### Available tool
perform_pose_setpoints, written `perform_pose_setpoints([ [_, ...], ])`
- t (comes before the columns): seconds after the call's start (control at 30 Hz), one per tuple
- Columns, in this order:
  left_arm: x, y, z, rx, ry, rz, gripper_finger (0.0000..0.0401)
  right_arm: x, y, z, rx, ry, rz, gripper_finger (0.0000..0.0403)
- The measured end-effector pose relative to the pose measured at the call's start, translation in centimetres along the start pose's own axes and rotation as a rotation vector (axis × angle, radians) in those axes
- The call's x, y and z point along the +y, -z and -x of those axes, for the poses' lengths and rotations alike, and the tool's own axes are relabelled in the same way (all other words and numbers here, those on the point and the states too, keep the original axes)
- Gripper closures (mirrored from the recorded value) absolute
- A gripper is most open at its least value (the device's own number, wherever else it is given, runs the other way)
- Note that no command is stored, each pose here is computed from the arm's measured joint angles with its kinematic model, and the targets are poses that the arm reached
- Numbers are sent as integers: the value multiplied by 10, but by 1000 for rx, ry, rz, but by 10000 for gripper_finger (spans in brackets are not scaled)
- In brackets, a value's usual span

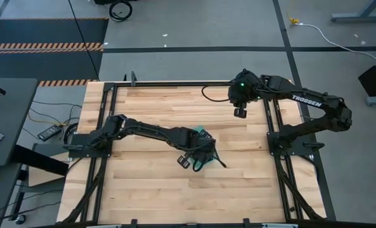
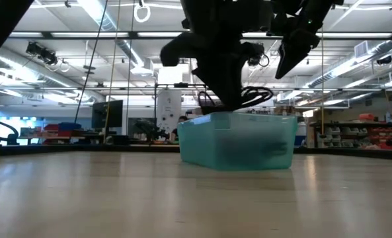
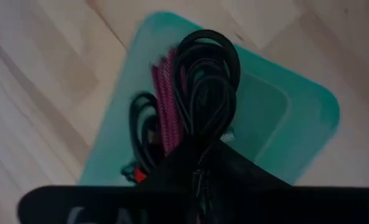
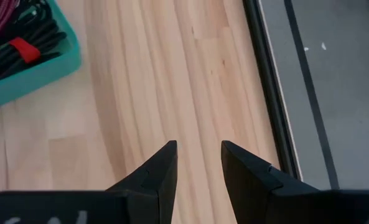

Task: Pick and place USB-C Cables
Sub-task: Put the black charger cable into the green bin, then adjust the green bin

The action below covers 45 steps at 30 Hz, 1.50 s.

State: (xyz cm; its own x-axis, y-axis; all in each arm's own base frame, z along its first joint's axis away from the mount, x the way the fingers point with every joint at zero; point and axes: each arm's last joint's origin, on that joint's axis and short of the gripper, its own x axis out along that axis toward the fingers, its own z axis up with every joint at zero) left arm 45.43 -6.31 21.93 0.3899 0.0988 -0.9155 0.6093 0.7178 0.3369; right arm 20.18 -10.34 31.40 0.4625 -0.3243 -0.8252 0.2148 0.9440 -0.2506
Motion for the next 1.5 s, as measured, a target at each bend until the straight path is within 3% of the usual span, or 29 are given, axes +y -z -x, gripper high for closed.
perform_pose_setpoints([
  [0.33, 1, -1, -2, -4, -11, 27, 249, 0, -1, 0, -5, 0, -24, 273],
  [0.47, 1, 0, -2, 7, -20, 113, 217, 0, -1, 0, -5, 0, -31, 273],
  [0.7, 8, -4, 16, 41, -163, 496, 212, 0, -1, 0, -4, 1, -78, 273],
  [0.87, 6, 0, 18, 48, -163, 1005, 224, 0, 1, -1, 13, -4, -148, 273],
  [0.93, 4, 4, 18, 80, -162, 1156, 228, 1, 3, 0, 36, 8, -189, 273],
  [1.13, -5, 19, 21, 252, -220, 1276, 222, -4, 11, 0, 134, 185, -283, 273],
  [1.27, -10, 26, 23, 345, -242, 1319, 212, -4, 11, 0, 129, 163, -294, 273],
  [1.5, -9, 21, 18, 281, -223, 1471, 195, -4, 9, 0, 112, 138, -258, 273],
])
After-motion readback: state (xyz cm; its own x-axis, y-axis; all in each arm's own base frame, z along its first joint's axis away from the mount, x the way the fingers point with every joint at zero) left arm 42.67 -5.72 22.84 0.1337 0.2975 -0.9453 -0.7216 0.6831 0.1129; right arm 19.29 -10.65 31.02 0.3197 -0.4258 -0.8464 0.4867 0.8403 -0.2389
